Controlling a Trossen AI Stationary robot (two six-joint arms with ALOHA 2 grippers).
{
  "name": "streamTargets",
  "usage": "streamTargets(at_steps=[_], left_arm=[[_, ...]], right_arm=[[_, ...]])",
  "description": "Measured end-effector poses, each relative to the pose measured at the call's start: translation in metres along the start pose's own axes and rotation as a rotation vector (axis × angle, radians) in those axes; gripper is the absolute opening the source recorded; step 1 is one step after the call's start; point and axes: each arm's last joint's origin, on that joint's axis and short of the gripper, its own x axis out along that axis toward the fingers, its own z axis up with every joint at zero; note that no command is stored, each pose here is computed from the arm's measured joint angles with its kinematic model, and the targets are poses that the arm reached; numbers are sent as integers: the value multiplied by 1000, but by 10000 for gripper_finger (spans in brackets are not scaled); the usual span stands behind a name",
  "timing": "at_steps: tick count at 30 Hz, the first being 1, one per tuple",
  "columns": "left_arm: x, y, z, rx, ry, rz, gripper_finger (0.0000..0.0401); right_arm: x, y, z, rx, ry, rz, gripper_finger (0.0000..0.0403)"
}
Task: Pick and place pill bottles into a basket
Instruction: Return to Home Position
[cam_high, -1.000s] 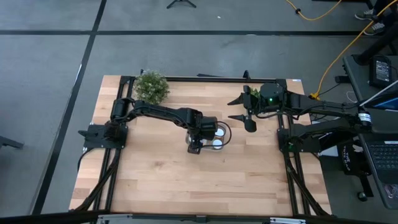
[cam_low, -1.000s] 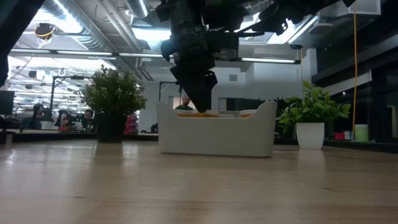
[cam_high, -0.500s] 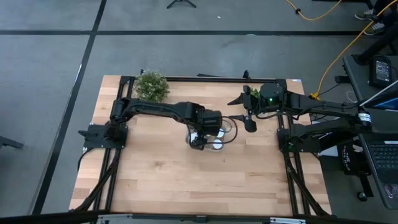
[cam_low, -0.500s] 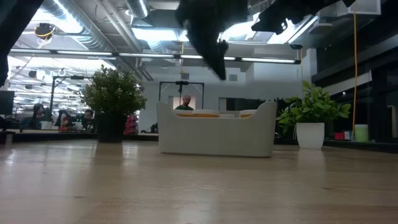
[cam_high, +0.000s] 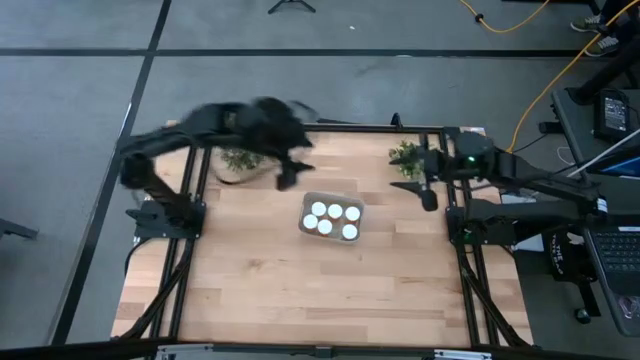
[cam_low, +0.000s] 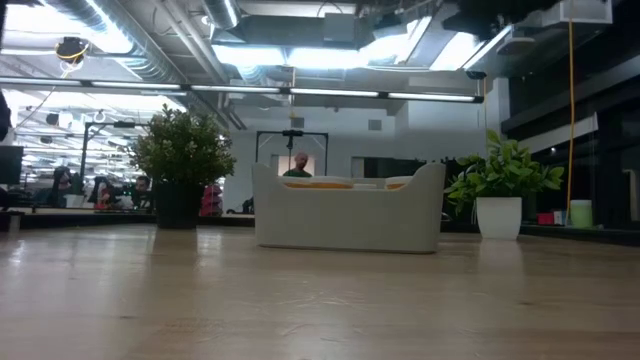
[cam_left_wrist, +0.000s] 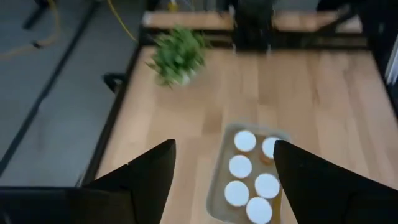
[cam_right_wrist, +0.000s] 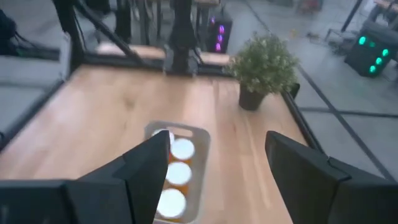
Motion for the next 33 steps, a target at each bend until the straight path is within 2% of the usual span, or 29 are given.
streamTargets(at_steps=[5, 9, 11, 15, 18, 19, 21, 23, 26, 29, 33], left_arm=[[-60, 9, -33, -104, -160, 25, 265], [-96, 8, -69, -256, -311, 50, 265], [-107, 8, -93, -277, -310, 97, 265], [-121, 6, -145, -327, -227, 168, 265], [-107, 4, -186, -426, -196, 243, 265], [-98, 2, -198, -430, -197, 227, 265], [-74, -5, -224, -414, -251, 102, 265], [-55, -13, -245, -380, -375, -82, 265], [-27, -19, -275, -377, -530, -255, 265], [1, -22, -311, -433, -516, -298, 265], [18, -26, -339, -438, -576, -378, 265]], right_arm=[[-18, 11, -36, 123, -128, 3, 267], [-25, 18, -64, 210, -239, 4, 267], [-29, 20, -74, 233, -266, -12, 267], [-34, 21, -87, 244, -282, -114, 267], [-38, 19, -88, 223, -301, -206, 267], [-39, 19, -88, 212, -303, -226, 267], [-39, 18, -88, 200, -302, -248, 267], [-39, 18, -87, 203, -306, -249, 267], [-39, 18, -87, 222, -307, -246, 267], [-39, 18, -87, 223, -307, -249, 267], [-39, 18, -87, 227, -307, -248, 267]])
